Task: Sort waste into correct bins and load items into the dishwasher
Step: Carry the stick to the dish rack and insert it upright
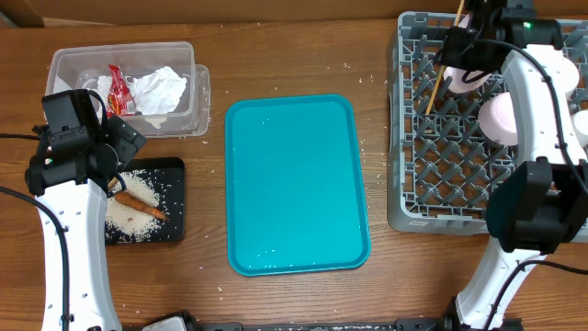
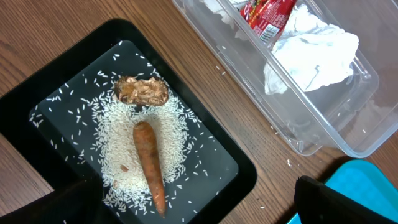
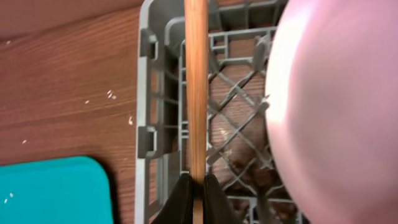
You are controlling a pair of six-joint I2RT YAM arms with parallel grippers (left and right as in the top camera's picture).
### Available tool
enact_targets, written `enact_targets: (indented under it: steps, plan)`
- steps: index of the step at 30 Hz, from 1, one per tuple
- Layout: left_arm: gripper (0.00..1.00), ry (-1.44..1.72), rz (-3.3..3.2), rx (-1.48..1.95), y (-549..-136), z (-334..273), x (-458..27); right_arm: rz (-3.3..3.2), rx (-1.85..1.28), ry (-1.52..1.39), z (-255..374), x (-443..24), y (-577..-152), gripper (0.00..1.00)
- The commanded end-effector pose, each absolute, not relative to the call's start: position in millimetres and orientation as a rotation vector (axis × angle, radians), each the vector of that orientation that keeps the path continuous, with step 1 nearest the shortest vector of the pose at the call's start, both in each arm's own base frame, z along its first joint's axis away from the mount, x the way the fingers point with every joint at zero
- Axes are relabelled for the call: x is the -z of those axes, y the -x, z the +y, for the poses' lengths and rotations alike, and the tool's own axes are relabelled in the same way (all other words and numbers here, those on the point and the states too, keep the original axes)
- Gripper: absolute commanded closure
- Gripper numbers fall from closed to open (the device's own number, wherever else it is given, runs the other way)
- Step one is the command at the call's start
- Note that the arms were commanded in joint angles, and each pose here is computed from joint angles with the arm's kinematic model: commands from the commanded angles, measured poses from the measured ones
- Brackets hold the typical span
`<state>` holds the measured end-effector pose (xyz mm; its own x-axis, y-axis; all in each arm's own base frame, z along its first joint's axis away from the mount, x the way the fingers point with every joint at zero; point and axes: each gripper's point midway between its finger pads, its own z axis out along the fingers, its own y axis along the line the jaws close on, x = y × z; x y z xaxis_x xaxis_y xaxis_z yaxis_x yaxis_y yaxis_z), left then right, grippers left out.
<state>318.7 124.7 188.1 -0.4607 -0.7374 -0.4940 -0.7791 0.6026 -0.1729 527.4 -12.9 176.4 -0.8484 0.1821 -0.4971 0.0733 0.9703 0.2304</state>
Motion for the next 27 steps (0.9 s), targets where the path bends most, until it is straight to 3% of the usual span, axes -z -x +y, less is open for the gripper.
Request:
enact_targets:
  steps: [1, 9, 10, 12, 15, 27]
  plan:
    - [0.0, 1.208, 2.276, -0.119, -319.3, 128.3, -193.8, 2.567, -0.321, -0.151, -6.9, -179.1, -528.4, 0.96]
    - [0.0, 1.208, 2.276, -0.119, -319.4, 128.4, -193.8, 2.593, -0.343, -0.115, 7.6, -172.2, -526.4, 0.92]
    - [0.0, 1.208, 2.275, -0.119, -319.3, 128.5, -193.8, 2.596, -0.343, -0.106, 9.4, -170.8, -526.5, 0.87]
    - [0.0, 1.208, 2.275, -0.119, -319.4, 128.4, -193.8, 2.604, -0.304, -0.104, 9.0, -167.5, -526.9, 0.68]
    - [0.0, 1.208, 2.276, -0.119, -319.3, 128.3, -193.8, 2.608, -0.268, -0.101, 9.5, -166.4, -527.2, 0.53]
    - [0.0, 1.207, 2.276, -0.118, -319.4, 128.3, -193.8, 2.605, -0.222, -0.189, 7.4, -196.0, -511.8, 0.37]
